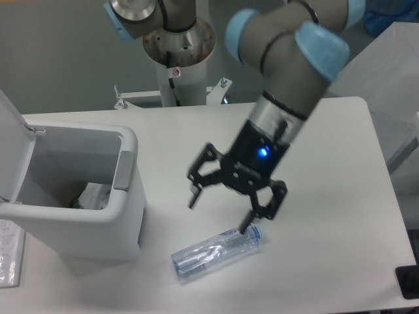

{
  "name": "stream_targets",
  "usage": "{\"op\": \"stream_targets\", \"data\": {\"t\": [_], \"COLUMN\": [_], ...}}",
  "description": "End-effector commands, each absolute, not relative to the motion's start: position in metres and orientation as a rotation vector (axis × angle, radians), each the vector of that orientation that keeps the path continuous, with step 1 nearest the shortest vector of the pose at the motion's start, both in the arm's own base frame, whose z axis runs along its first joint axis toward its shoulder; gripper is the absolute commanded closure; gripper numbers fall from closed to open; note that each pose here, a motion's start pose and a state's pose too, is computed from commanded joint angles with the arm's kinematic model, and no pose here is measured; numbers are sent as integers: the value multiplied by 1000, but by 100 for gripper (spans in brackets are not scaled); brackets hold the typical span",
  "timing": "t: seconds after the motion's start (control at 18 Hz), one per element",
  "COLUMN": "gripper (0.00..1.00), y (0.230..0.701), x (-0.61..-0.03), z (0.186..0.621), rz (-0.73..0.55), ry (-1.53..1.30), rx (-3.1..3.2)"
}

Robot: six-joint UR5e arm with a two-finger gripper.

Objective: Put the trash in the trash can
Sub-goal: 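Move the open gripper over the clear water bottle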

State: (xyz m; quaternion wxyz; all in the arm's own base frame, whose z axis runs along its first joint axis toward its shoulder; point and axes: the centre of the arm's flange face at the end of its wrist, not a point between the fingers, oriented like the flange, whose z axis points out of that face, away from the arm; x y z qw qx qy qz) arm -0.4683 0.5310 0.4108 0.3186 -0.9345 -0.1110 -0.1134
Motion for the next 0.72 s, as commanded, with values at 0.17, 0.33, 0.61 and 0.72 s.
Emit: {"op": "stream_targets", "data": {"t": [0.17, 0.33, 0.61, 0.72], "gripper": [0, 0, 0, 0], "y": [535, 536, 541, 541], "x": [-472, -471, -471, -470], "z": [393, 390, 381, 380], "rz": [-290, -292, -292, -286], "ry": [-301, -300, -295, -296], "rx": [-2492, -2493, -2504, -2512]}}
